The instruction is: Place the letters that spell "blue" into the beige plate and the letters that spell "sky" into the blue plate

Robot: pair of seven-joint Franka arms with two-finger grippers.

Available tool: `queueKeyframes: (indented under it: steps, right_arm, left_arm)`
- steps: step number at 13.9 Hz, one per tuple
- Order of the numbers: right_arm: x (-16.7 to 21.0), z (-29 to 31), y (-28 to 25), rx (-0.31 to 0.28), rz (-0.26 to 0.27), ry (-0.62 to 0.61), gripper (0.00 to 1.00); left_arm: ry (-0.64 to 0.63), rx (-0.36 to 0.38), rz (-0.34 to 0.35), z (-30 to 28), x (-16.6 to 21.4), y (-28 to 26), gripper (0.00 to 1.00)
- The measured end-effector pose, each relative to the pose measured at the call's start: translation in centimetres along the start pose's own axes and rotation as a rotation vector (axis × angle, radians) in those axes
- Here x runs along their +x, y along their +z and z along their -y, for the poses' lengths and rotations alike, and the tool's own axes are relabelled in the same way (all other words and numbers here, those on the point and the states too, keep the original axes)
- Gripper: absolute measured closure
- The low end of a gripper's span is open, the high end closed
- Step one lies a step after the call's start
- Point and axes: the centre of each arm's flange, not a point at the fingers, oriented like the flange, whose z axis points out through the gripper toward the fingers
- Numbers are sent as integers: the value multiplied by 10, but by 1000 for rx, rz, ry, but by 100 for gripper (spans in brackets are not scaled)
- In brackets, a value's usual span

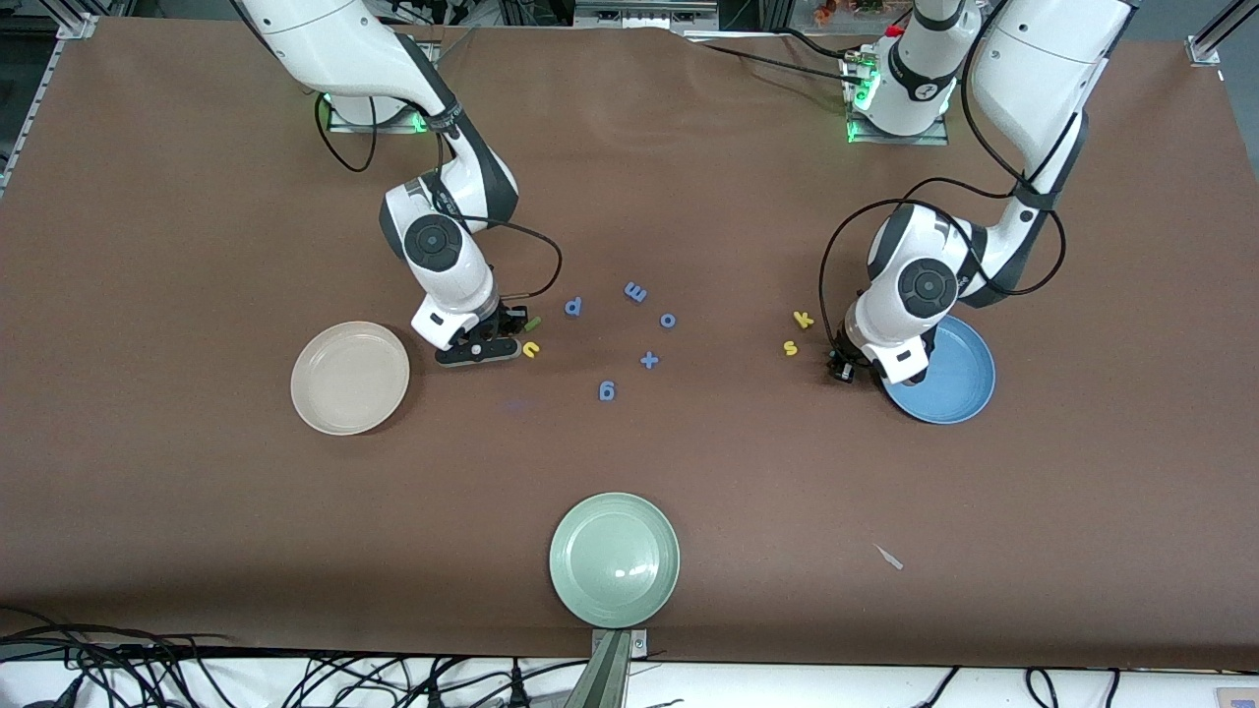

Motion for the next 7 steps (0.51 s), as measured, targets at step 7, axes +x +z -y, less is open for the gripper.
queueKeyframes:
  steps: [7]
  right_arm:
    - [2,-1,-2,2,-7,-4,70]
  left_arm:
    - [8,-5,-5,-1,0,-1,90]
